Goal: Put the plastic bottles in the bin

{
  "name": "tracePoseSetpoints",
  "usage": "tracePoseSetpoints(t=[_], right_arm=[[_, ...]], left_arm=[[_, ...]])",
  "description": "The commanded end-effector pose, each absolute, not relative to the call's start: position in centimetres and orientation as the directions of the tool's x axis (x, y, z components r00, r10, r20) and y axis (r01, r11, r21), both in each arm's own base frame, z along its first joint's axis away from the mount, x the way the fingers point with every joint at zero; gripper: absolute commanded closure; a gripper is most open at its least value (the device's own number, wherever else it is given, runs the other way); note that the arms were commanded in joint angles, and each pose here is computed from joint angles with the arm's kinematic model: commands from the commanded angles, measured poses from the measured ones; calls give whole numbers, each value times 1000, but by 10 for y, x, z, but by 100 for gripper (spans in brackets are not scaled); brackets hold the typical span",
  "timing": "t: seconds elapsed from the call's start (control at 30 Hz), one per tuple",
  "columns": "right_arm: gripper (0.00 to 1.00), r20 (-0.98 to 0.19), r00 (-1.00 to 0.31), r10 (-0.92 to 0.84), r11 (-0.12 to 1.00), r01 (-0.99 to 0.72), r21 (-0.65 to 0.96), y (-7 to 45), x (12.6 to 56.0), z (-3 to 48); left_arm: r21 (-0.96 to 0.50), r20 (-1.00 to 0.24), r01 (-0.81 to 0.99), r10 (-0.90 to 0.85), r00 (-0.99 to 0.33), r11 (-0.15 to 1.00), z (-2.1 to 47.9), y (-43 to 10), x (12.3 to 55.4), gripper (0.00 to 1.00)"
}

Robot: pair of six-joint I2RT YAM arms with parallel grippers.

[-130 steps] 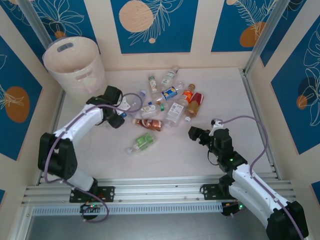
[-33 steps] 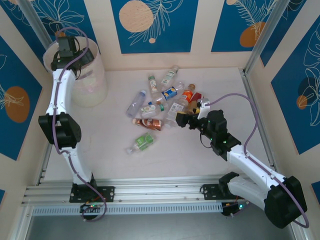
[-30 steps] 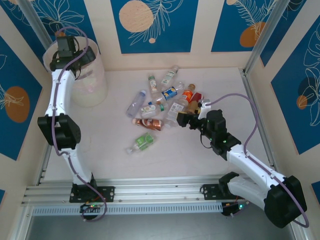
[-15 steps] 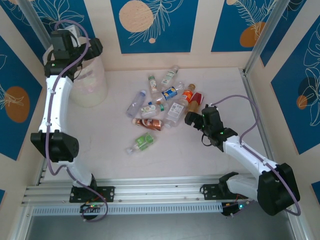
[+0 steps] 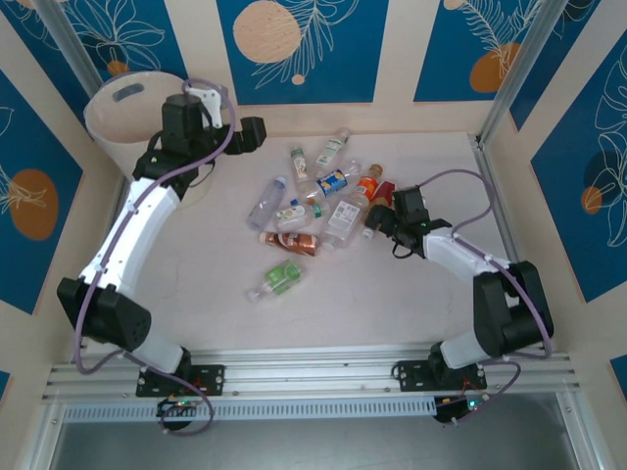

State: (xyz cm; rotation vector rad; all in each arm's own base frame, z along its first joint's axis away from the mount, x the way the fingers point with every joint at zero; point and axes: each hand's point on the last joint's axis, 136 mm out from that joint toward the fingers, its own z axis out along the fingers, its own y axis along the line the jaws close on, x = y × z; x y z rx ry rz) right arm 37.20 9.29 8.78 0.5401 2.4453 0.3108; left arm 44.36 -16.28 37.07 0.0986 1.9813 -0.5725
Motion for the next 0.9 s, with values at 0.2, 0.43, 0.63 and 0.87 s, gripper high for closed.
tracePoseSetpoints(t=[0.2,0.43,0.63,0.87], right_arm=[[4,-480,-771,417,908,333,254,96,404,75],[4,-459,-785,417,909,362,207,97,415,59],[11,-424,-820,385,923,339,183,100,415,40],[16,-402,-842,360,932,344,115,96,416,18]], left_arm=[[-414,-850,330,-232,-473,848,348,-163,409,0],[-367,-842,292,-182,-507,883,321,-152,395,0],[-350,-841,308,-152,-519,885,316,-152,390,0],[-360,-833,328,-142,-534,873,308,-157,389,0]])
